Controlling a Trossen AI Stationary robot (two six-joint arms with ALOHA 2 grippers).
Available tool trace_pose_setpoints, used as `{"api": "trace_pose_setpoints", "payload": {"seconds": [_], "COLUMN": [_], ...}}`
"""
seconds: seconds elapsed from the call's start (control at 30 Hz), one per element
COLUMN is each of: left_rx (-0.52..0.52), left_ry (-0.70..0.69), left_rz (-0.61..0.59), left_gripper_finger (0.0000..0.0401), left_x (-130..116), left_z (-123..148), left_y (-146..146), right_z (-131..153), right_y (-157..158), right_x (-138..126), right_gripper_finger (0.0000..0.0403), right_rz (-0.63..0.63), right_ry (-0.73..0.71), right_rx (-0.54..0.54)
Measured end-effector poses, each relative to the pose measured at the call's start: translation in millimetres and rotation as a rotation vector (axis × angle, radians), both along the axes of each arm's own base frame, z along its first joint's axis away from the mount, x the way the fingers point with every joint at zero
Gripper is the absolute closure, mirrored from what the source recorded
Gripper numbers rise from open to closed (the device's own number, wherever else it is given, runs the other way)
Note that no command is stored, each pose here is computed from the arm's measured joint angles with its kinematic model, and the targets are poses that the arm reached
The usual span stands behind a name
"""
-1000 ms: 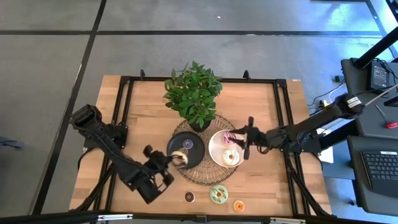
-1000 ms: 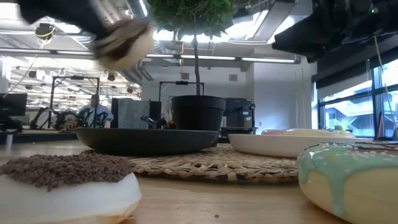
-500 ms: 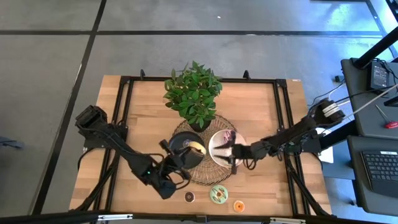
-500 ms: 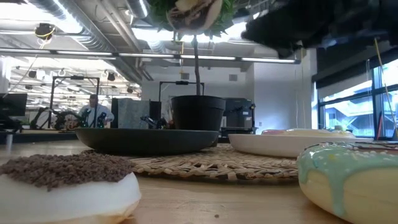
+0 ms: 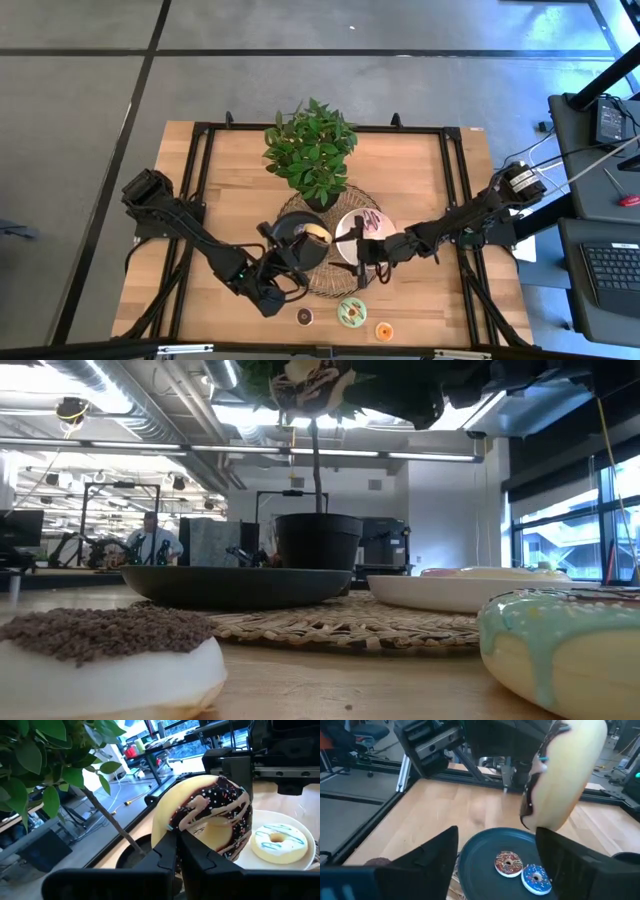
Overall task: Pick & Place donuts
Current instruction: Put the large black donut on the white plate
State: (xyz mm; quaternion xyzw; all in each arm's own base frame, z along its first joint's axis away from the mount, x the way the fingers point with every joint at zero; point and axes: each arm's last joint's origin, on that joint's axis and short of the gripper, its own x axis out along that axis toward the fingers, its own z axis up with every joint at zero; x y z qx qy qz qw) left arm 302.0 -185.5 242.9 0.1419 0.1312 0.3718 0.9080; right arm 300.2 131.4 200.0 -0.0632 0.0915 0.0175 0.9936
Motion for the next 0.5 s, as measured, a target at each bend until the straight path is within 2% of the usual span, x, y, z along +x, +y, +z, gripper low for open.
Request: {"api": "trace_pose_setpoints", "payload": {"seconds": [0.17, 0.5], "left_rx": [-0.003, -0.016], "left_ry": [-0.005, -0.007], "left_rz": [0.0, -0.009], "left_gripper_finger": [0.0393, 0.0394], "left_x": [0.2, 0.9], "left_z": [0.3, 0.5], "left_y": [-0.2, -0.4], "right_z": [-1.2, 7.1], "right_y": [-4.1, -5.0], "right_x": [-0.4, 0.9], "right_gripper_finger": [0.013, 0.014], "right_rz": [-0.15, -0.194], "right_ry": [0.0, -0.085], "right_rx": [0.051, 0.123]}}
